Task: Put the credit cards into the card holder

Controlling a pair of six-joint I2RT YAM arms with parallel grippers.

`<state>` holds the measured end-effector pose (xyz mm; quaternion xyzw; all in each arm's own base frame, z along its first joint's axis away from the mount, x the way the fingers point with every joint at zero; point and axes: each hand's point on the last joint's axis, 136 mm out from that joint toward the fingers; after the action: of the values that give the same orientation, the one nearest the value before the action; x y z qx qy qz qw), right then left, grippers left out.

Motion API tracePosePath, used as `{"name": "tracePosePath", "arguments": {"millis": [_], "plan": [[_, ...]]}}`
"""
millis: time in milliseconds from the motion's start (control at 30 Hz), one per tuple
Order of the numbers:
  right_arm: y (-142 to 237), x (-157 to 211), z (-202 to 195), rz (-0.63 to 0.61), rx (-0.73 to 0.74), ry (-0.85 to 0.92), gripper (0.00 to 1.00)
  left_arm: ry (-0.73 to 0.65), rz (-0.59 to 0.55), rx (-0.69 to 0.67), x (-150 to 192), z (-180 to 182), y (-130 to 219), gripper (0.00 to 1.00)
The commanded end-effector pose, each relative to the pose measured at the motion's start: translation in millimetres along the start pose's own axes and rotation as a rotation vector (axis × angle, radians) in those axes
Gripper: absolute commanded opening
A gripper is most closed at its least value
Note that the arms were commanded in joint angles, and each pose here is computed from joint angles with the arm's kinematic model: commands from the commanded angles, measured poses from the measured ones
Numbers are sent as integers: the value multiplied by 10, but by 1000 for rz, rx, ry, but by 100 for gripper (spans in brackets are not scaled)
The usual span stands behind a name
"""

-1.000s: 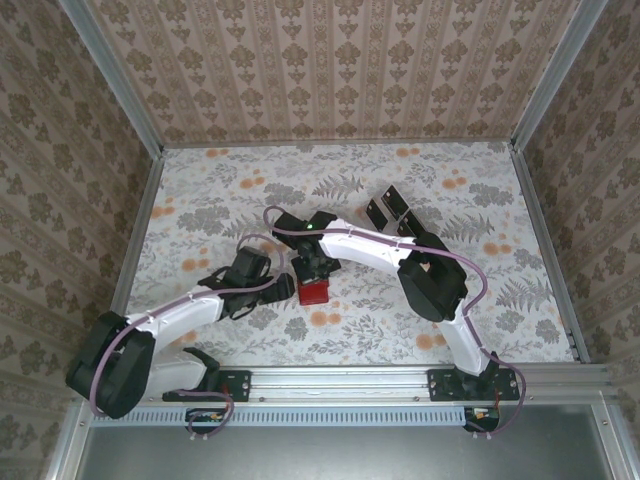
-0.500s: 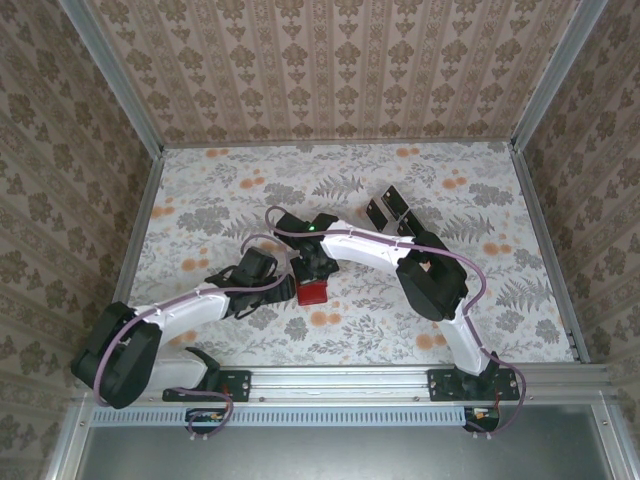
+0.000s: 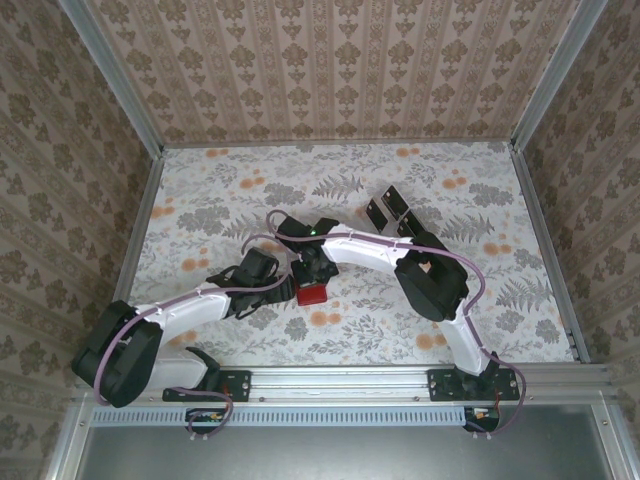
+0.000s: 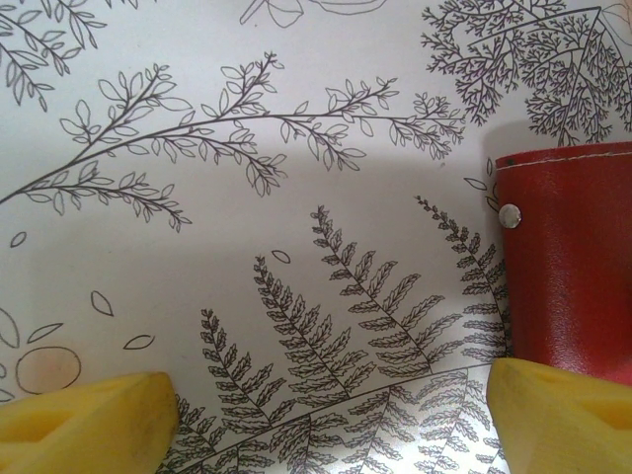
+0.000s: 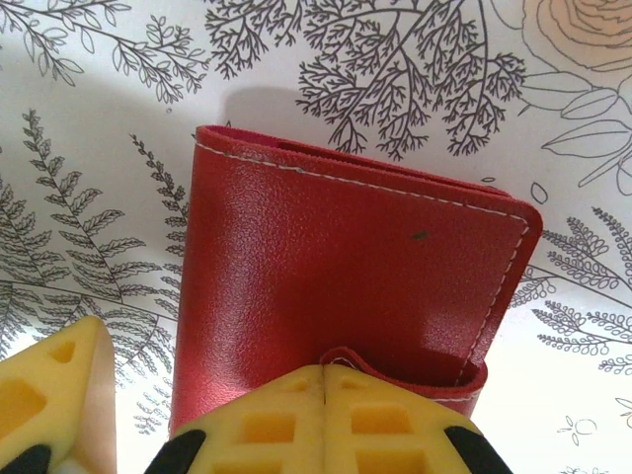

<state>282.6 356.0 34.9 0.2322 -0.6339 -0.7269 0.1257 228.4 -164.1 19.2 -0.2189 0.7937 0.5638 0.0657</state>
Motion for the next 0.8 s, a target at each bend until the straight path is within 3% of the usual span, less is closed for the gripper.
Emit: {"name": "tracePosePath", "arguments": {"millis": [0, 200, 467, 767], "plan": [[-75, 192, -67, 54, 9, -29, 0, 10, 105, 57, 255, -67, -153, 85], [-146, 214, -146, 51, 1, -59, 0, 10, 105, 58, 255, -75, -150, 85], [-288, 194, -278, 39, -137, -185, 0, 10, 106, 57, 264, -74, -149, 85], [-611, 454, -500, 93, -174, -296, 0, 11, 103, 59, 265, -82, -141, 85]]}}
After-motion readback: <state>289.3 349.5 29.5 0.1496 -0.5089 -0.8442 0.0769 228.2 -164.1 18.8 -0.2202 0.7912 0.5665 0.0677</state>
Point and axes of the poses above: each hand's point on the last joint's axis, 136 mm out from that joint toward the fingers, its own y axis back along the fingers, its own z axis along the line the jaws close on, x = y × z, and after that the axes turned 11 degrees about y, right-handed
